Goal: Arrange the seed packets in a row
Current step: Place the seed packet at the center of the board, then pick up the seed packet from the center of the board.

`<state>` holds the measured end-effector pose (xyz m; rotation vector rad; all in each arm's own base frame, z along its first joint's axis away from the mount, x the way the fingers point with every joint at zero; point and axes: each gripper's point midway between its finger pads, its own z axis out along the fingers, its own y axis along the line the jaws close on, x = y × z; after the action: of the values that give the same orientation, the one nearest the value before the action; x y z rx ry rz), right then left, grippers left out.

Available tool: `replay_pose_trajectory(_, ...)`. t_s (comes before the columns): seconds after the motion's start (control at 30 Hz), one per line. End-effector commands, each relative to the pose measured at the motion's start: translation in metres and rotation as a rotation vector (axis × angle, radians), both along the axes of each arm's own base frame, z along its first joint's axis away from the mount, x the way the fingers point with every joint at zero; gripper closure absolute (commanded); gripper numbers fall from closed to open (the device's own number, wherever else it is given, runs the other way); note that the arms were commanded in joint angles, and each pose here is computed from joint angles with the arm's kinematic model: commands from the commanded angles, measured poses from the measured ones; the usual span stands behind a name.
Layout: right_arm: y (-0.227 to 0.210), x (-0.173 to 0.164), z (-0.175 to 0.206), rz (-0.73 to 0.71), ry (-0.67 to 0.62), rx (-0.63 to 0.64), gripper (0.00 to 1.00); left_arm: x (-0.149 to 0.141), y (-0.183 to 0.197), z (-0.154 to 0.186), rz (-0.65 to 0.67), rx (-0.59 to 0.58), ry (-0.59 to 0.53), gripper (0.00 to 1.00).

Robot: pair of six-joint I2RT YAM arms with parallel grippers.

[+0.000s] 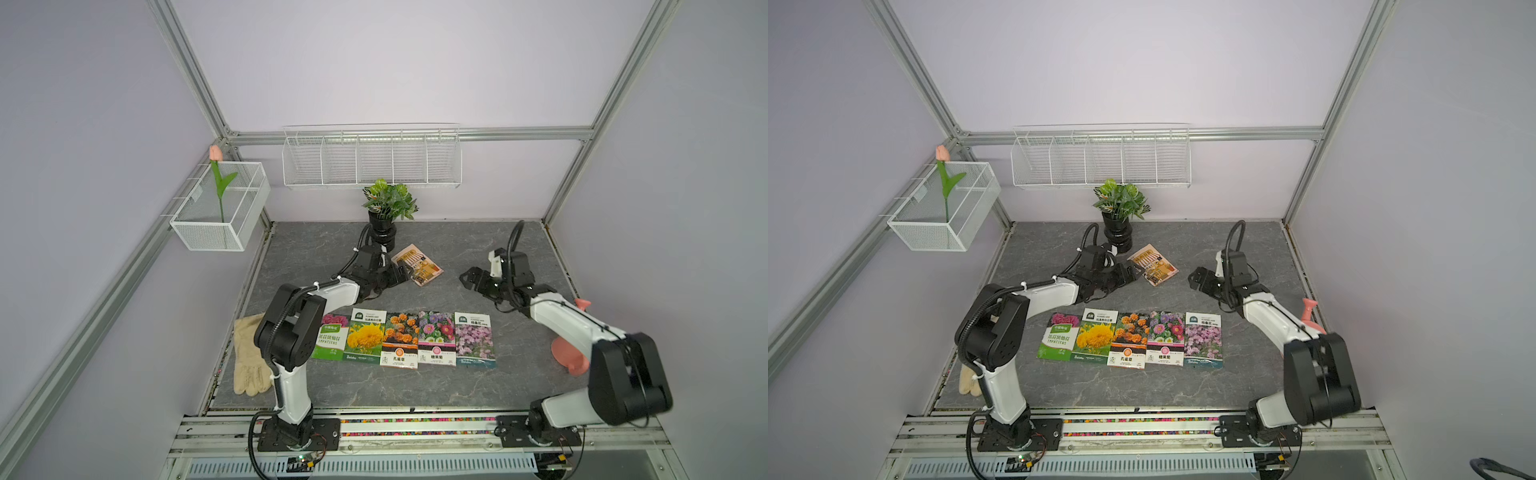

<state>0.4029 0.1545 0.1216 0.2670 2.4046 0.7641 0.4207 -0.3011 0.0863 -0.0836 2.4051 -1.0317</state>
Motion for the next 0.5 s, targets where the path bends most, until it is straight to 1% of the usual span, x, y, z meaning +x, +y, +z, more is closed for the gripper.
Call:
replay_pose_trajectory(0.0,0.036,0.036,-0.01,0.115,-0.026,0.064,0.07,0.018,-0.012,0.011,-0.003,-0.023,-0.044,0.0)
replay_pose_trajectory(0.1,0.056,0.072,-0.021,0.166,-0.011,0.081,0.07,0.028,-0.014,0.001,0.006,-0.025,-0.029,0.0)
replay_pose_trajectory(0.2,0.069,0.096,-0.032,0.209,0.01,0.059,0.09,0.037,-0.016,-0.01,0.018,-0.025,-0.021,0.0)
replay_pose_trajectory(0.33,0.079,0.114,-0.053,0.242,0.031,0.055,0.09,0.042,-0.02,-0.028,0.018,-0.025,0.014,0.01)
replay_pose_trajectory(0.47,0.093,0.119,-0.078,0.266,0.078,0.102,0.09,0.045,-0.025,-0.049,0.02,-0.051,0.065,0.0)
